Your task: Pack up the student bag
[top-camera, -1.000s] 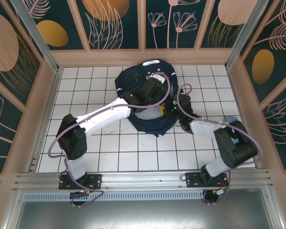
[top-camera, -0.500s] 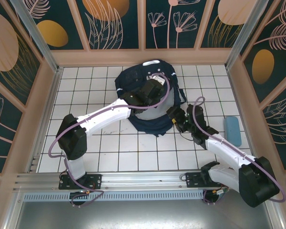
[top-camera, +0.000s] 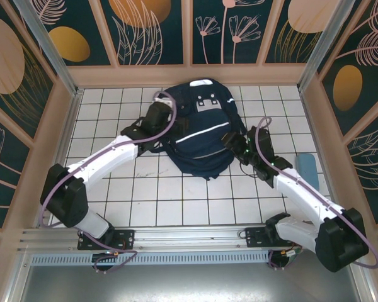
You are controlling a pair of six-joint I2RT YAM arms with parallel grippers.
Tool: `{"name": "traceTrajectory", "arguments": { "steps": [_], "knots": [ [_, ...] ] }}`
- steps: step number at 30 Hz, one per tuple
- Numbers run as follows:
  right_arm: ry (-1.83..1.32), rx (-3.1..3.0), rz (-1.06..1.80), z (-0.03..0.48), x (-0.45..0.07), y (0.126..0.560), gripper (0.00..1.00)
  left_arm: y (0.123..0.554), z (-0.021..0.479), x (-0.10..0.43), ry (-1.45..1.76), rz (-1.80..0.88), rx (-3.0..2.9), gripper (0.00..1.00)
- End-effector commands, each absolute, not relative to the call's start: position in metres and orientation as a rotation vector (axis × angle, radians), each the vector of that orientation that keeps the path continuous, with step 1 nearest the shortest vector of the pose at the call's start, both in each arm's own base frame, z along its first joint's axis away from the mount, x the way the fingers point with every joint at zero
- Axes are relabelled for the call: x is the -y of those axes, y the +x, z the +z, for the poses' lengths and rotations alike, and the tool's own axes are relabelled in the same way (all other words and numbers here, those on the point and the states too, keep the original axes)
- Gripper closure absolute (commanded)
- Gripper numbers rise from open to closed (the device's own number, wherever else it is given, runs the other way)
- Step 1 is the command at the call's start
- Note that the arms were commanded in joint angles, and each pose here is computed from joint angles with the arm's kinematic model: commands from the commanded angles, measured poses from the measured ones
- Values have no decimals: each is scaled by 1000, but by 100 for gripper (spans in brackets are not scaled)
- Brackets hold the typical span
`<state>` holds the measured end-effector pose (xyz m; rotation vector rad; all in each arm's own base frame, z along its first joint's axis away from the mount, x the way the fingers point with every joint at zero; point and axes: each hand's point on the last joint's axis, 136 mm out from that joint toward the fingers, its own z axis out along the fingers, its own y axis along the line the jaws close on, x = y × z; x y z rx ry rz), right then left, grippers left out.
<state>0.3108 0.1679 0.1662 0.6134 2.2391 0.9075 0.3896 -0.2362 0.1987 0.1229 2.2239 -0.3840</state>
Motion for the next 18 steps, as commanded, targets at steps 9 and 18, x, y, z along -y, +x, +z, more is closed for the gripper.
{"name": "traceTrajectory", "arguments": {
  "steps": [9, 18],
  "knots": [
    [700, -2292, 1191, 162, -242, 333, 51, 377, 146, 151, -245, -447, -2244, 6],
    [720, -2346, 1184, 140, -266, 345, 60, 373, 135, 155, -152, -461, -2278, 6]
  ]
}}
